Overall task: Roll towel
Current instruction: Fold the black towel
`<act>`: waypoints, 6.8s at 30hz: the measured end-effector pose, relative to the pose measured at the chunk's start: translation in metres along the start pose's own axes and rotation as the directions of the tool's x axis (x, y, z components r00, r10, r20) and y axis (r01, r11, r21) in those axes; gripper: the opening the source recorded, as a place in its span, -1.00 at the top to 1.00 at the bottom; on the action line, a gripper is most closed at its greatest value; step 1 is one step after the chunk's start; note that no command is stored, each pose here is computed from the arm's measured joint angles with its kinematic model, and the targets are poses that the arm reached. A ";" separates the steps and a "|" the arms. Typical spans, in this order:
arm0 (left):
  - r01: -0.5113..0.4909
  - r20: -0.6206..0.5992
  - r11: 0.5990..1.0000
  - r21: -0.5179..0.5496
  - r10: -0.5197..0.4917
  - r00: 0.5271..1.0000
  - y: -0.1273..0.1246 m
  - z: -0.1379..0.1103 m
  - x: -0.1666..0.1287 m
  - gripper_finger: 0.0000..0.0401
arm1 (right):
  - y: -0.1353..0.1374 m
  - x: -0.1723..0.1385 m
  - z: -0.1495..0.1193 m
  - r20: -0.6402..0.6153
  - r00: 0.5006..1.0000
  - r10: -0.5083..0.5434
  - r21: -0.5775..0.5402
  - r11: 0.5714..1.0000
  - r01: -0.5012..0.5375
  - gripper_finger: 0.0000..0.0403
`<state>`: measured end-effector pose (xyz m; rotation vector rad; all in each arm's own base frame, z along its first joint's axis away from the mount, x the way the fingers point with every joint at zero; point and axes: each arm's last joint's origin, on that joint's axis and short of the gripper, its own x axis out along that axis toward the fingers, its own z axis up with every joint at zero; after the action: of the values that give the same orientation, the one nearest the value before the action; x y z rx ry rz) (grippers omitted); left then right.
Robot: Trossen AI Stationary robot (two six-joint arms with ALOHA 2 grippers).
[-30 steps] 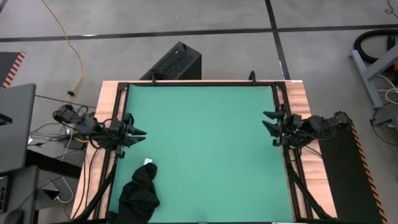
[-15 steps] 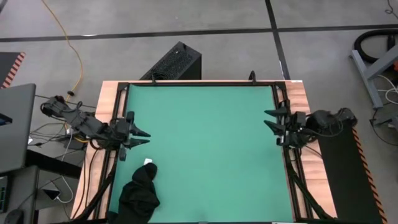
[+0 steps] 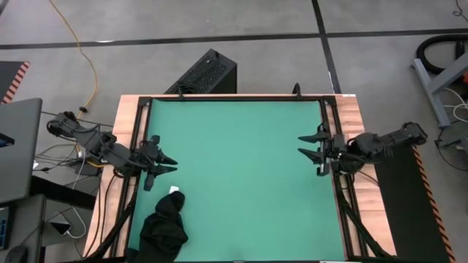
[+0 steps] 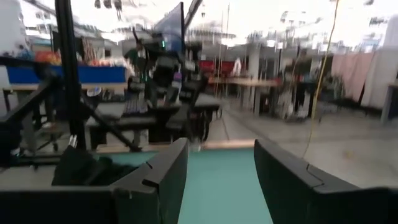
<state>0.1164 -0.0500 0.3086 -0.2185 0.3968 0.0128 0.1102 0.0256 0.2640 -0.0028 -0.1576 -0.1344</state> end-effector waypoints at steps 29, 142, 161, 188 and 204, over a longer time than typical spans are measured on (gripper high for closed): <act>0.004 -0.406 0.995 0.100 0.037 0.913 -0.015 -0.035 0.047 0.58 | 0.001 0.010 -0.012 -0.091 0.984 -0.153 -0.064 0.987 0.147 -0.14; -0.113 -0.283 0.892 0.437 0.256 0.924 -0.008 0.106 0.106 1.00 | 0.035 0.146 -0.061 -0.296 0.942 -0.161 -0.353 0.934 0.048 -0.32; 0.243 -0.527 0.890 0.385 -0.004 0.850 -0.016 0.085 0.128 1.00 | -0.001 0.259 -0.078 -0.525 0.810 0.261 -0.299 0.835 -0.462 -0.32; 0.274 -0.568 0.875 0.400 0.002 0.823 -0.015 0.081 0.126 1.00 | -0.007 0.304 -0.122 -0.622 0.677 0.394 -0.156 0.784 -0.600 0.89; 0.101 -0.490 0.692 0.715 0.392 0.779 0.018 0.086 0.124 1.00 | -0.041 0.268 -0.020 -0.571 0.725 -0.385 -0.629 0.773 -0.084 0.99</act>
<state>0.2628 -0.0174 0.3342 0.6277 1.0542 -0.0481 0.3700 -0.0512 0.2857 -0.6117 0.6485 -0.3545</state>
